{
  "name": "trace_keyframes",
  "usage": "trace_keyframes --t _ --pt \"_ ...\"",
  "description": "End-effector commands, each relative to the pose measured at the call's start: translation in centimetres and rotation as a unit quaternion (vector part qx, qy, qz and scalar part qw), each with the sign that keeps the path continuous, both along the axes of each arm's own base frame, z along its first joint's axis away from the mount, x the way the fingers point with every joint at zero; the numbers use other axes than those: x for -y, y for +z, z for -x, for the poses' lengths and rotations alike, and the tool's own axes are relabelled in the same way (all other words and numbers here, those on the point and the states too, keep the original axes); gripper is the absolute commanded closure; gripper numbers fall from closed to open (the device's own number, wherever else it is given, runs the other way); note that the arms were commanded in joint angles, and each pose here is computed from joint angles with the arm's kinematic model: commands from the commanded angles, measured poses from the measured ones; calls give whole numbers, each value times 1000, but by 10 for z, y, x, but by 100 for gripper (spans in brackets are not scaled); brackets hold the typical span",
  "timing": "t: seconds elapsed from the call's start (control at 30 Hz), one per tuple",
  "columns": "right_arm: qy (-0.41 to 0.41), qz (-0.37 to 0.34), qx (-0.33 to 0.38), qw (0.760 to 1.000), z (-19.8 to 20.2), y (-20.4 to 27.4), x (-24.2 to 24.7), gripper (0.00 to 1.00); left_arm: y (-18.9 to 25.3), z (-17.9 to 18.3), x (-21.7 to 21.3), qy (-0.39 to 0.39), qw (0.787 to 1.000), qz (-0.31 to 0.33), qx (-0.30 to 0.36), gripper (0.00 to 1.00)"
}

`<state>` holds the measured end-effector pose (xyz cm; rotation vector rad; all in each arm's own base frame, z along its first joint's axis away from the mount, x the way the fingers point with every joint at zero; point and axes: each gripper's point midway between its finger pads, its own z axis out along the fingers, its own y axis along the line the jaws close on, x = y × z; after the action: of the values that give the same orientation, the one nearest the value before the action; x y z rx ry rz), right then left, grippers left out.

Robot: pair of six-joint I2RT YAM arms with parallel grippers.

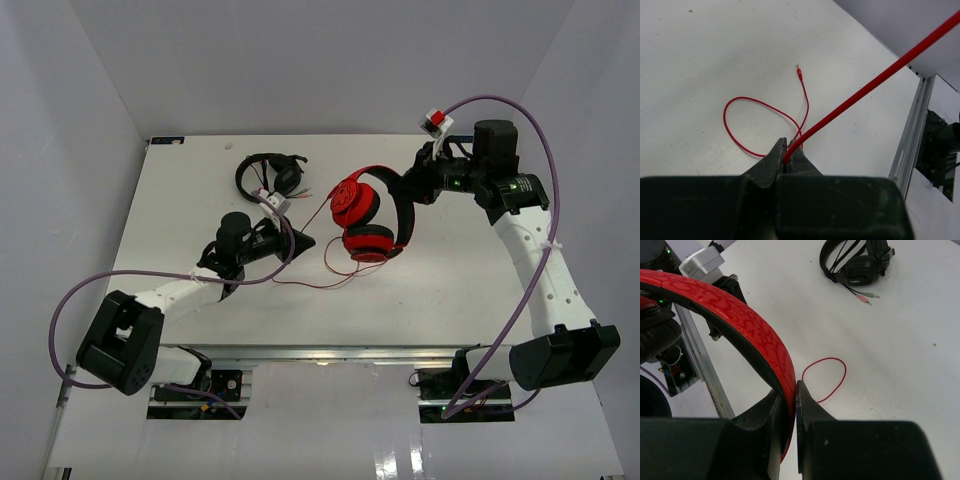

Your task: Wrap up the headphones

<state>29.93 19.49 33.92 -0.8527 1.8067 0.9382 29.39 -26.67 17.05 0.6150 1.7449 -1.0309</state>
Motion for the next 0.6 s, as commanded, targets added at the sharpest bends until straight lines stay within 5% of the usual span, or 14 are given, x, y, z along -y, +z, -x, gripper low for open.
trace_keyframes --t 0.0,0.57 --pt "-2 -63 14 998 -1 47 -4 92 -11 8 7 -13 1000 12 -15 95" --pt "12 -83 6 996 6 52 -5 92 -39 10 8 -15 999 -2 -33 87"
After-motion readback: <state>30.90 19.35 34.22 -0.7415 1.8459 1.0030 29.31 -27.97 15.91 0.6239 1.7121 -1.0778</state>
